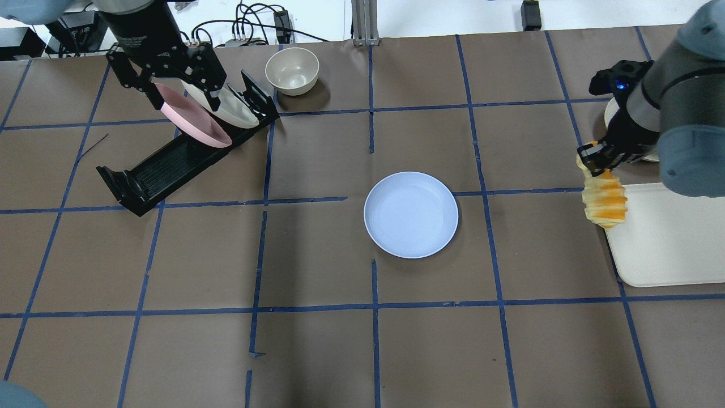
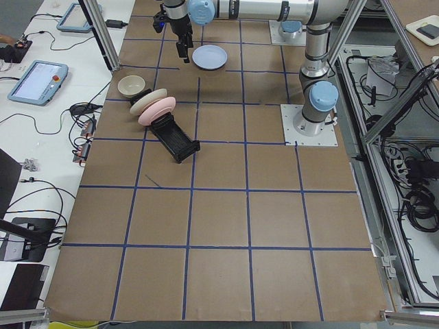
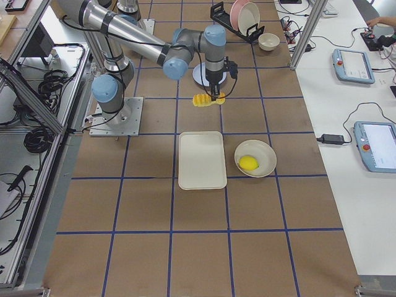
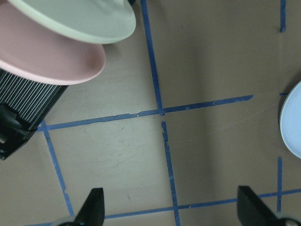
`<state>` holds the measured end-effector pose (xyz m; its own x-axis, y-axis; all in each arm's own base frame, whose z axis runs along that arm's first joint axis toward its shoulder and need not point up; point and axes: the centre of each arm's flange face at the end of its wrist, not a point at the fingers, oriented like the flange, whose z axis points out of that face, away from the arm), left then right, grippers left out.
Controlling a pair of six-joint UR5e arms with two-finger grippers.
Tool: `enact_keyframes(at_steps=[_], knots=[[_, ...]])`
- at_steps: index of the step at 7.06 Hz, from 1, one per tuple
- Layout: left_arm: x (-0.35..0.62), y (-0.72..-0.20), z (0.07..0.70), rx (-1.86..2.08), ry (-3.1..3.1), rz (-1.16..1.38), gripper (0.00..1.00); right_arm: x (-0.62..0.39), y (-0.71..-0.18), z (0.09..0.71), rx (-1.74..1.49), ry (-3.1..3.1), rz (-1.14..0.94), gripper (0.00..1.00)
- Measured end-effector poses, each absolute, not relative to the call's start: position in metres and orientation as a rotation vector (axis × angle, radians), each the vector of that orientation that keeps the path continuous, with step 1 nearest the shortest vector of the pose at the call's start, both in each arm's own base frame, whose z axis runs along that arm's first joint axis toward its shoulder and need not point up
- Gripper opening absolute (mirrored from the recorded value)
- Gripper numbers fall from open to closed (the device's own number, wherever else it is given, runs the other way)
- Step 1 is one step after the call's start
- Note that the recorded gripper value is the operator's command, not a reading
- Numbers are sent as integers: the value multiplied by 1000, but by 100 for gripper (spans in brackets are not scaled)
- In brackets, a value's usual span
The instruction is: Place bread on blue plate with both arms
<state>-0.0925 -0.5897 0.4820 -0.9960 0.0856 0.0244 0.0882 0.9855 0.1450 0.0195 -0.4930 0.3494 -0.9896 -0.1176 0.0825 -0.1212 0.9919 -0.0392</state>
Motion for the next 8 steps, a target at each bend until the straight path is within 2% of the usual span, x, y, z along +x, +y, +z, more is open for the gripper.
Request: enact_keyframes(at_steps=[2,3,5,8], knots=[[-89,-578,497,-88,-3062,-191,97,99,-486,341,96,-3084,48,7],[-90,-567,497,-68,-3048,-191,100,124,-484,332,79,-3094,26,7],[-92,-536,484,-37,-3054,-128,100,163,-486,313,7,-3141,-5,7],[-90,-526,478,-20,-3069,-41,100,226,-506,271,-48,-3161,-7,7]])
